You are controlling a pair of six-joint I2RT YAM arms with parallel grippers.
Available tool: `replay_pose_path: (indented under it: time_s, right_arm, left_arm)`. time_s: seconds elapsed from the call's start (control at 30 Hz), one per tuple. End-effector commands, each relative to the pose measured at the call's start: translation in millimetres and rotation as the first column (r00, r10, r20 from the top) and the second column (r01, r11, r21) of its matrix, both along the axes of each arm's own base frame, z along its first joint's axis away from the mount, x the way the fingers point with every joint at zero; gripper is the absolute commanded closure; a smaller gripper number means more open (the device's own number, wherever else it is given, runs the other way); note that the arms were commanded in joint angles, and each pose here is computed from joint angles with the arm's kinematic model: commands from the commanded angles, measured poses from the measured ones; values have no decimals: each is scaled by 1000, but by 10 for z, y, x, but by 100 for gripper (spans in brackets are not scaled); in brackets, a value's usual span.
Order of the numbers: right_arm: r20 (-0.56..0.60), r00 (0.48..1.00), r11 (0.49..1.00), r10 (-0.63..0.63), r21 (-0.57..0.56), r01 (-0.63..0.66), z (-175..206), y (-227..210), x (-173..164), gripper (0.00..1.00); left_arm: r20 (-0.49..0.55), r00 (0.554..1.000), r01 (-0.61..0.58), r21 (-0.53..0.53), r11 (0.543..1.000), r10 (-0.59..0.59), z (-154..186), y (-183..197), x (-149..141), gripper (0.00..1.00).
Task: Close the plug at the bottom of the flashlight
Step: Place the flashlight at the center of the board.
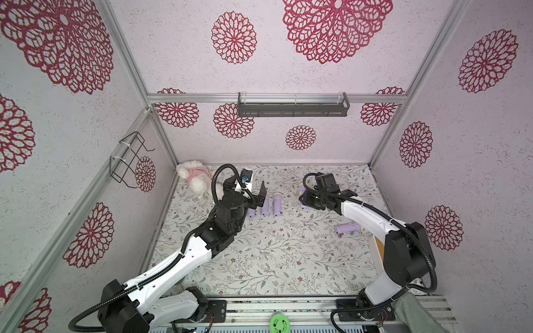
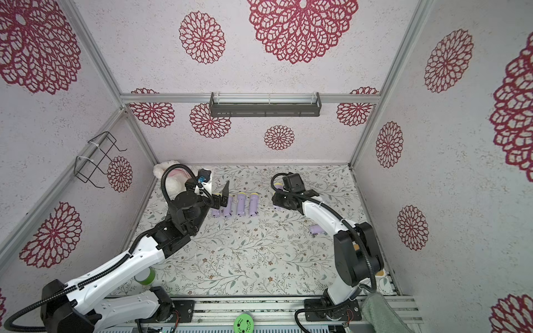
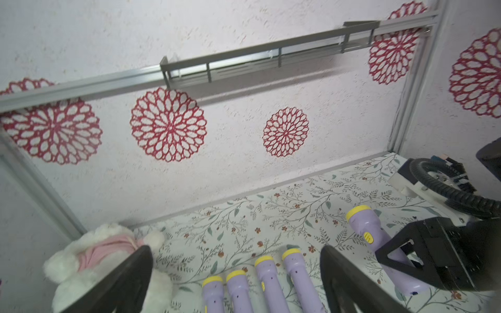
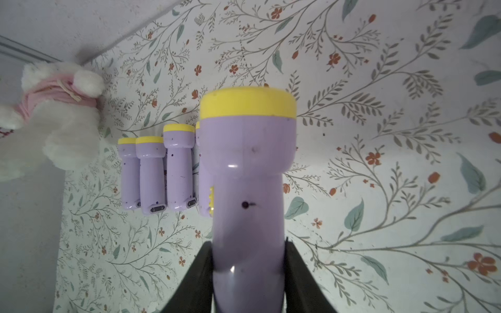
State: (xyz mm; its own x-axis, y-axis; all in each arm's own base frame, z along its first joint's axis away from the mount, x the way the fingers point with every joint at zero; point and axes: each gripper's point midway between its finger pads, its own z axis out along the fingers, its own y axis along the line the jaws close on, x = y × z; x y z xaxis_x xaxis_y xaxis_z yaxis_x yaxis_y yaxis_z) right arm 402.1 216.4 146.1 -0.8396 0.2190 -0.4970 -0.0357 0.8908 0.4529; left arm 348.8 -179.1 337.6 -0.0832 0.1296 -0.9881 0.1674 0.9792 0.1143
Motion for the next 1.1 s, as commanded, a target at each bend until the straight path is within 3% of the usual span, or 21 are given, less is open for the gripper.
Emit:
replay_pose_path:
  time_s: [0.0,0.13,0.37,1.07]
  right_arm:
    - [42,998,998,38,-60,-35,65,102,98,100]
    - [40,998,995,54,-90,-50,-28,239,183,100]
    - [-4,999,993,37,-111,-37,-295,294,312,100]
    - [-64,996,990,-64,-127,55,-742,311,520,100]
  left_arm:
    - [-105,987,-130,-63,990,123,-239,316,-40,3]
    - [-100,971,-226,-92,970,217,-223,530,-41,3]
    - [-163,949,-292,-122,948,271,-221,711,28,3]
    - [-219,927,-332,-100,938,304,-306,745,121,3]
